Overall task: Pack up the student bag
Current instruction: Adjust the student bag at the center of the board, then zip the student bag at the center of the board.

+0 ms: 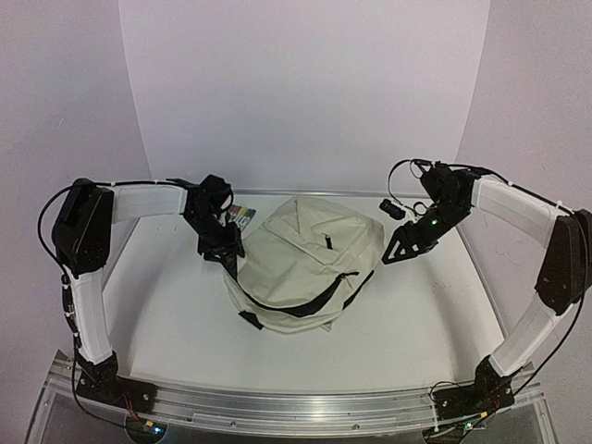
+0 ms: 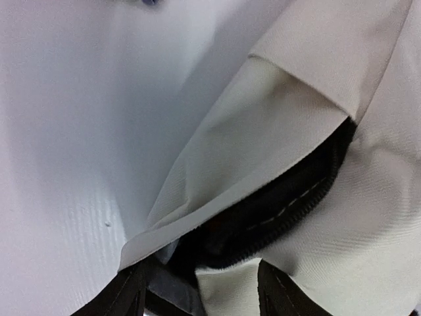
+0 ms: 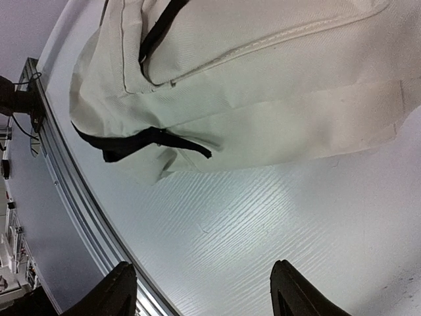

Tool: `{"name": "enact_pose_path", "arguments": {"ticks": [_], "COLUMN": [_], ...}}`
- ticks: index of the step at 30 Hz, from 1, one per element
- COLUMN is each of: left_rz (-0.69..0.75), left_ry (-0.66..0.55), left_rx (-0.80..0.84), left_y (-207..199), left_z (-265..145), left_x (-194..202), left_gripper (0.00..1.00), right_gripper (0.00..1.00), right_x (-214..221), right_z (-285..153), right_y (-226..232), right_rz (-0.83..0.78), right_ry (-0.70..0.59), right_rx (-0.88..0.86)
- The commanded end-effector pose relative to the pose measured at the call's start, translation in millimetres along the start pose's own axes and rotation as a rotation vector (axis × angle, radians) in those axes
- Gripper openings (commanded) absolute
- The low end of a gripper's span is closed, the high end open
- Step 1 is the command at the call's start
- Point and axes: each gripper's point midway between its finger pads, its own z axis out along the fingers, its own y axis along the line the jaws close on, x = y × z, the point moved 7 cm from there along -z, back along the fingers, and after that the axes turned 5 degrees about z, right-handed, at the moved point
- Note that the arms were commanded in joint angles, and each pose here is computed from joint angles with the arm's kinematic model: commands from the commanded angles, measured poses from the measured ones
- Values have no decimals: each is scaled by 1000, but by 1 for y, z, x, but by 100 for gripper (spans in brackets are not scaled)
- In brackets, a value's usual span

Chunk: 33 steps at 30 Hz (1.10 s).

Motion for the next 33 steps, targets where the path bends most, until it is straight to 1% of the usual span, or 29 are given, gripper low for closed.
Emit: {"name": "enact_pose_path", "arguments": {"ticks": [1, 4, 6, 9, 11, 13, 17, 19, 22, 24, 28, 33], "left_rz": [132, 350, 486, 595, 685, 771, 931, 995, 1038, 1059, 1058, 1075], "left_ry": [-123, -236, -294, -313, -297, -261, -173, -135, -110, -114, -115, -83], "left_rx": [32, 106, 167, 288, 326, 337, 311, 297, 304, 310, 326, 269], "left_y": [-26, -76, -109, -148, -173, -196, -240, -259, -280, -289, -292, -286], "left_z": [-50, -97, -125, -149, -149, -143, -112, -97, -80, -68, -51, -27], "left_x": [-21, 0, 20, 41, 56, 67, 81, 87, 90, 93, 100, 106], "left_gripper": [65, 73, 76, 77, 77, 76, 72, 69, 62, 59, 58, 57], "right_gripper": [68, 68, 68, 68, 68, 69, 69, 69, 70, 70, 71, 71], "right_x": [-15, -19, -24, -30, -30, -29, -24, -22, -19, -17, -15, -18], "right_z": [-8, -9, -11, -8, -4, -1, 7, 11, 18, 23, 33, 41], "right_y": [10, 10, 9, 4, -4, -16, -40, -46, -50, -54, -60, -67], "right_rz": [-10, 9, 38, 98, 150, 216, 357, 381, 398, 409, 472, 514], "right_ry": [-86, -111, -127, -145, -149, -150, -137, -125, -111, -99, -90, -113], "right_rx": [-63, -53, -56, -65, -75, -94, -150, -157, -159, -162, -163, -166]}}
